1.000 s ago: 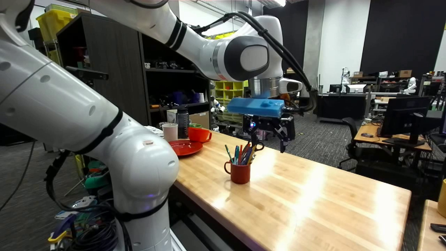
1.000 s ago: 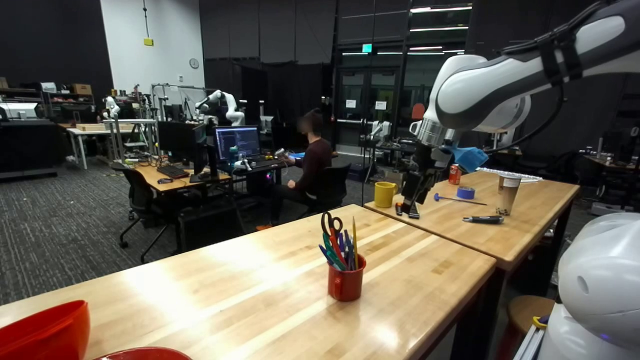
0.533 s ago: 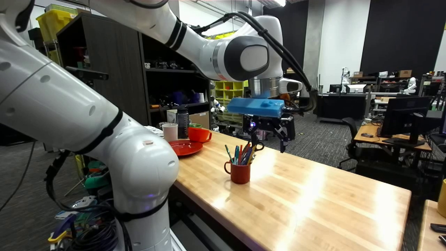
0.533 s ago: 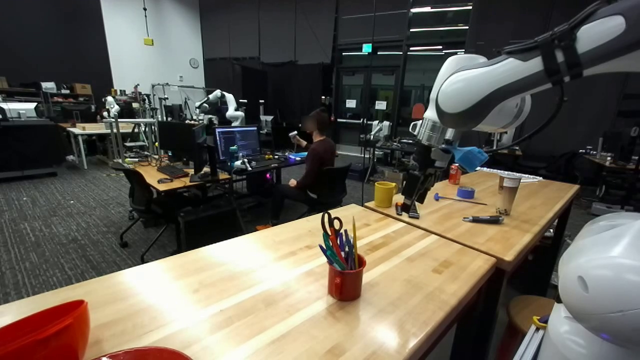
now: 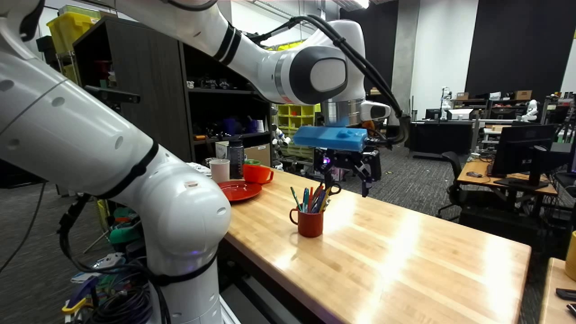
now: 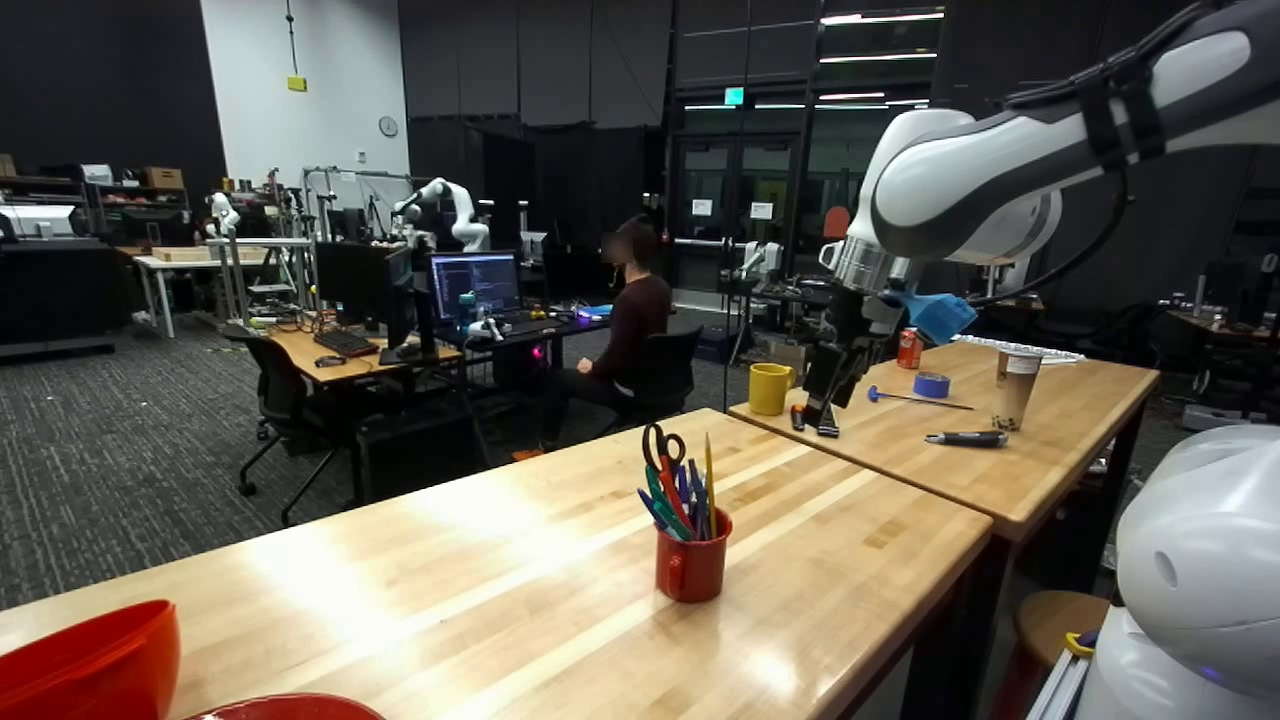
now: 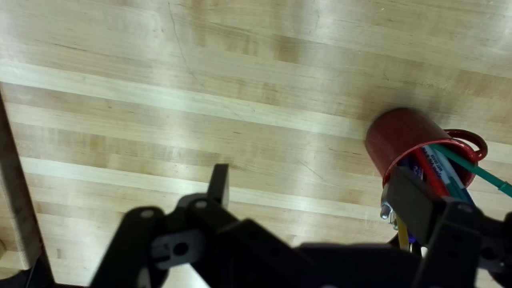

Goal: Pick up the yellow pencil and put it on the table

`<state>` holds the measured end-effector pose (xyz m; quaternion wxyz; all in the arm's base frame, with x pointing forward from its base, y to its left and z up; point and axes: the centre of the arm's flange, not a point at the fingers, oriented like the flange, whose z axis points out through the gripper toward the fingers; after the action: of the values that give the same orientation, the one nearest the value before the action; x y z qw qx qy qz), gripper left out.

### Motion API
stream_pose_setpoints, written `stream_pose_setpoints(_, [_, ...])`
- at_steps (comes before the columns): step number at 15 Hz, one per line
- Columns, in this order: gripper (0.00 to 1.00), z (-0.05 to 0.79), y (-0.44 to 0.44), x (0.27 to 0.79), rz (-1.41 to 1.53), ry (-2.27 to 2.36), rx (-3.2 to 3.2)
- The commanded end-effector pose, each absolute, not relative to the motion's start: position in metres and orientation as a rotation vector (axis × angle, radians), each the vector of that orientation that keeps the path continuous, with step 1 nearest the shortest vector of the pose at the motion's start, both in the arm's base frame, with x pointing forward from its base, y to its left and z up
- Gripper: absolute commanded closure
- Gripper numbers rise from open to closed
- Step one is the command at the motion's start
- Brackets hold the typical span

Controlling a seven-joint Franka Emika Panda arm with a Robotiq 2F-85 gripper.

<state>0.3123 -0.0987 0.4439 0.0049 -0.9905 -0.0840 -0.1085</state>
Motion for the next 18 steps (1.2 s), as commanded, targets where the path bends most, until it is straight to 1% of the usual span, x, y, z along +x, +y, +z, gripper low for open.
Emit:
stream_pose_setpoints(1, [0.0, 0.444, -0.099, 0.312, -0.34, -0.263, -3.102])
stream_pose_setpoints(7, [0.0, 0.444, -0.099, 0.312, -0.34, -0.263, -3.102])
stream_pose_setpoints(10, [0.0, 0.448, -0.081, 0.325, -0.384, -0.263, -3.131])
stream_pose_setpoints(18, [0.0, 0.468, -0.022, 0.35, -0.358, -0.292, -3.166])
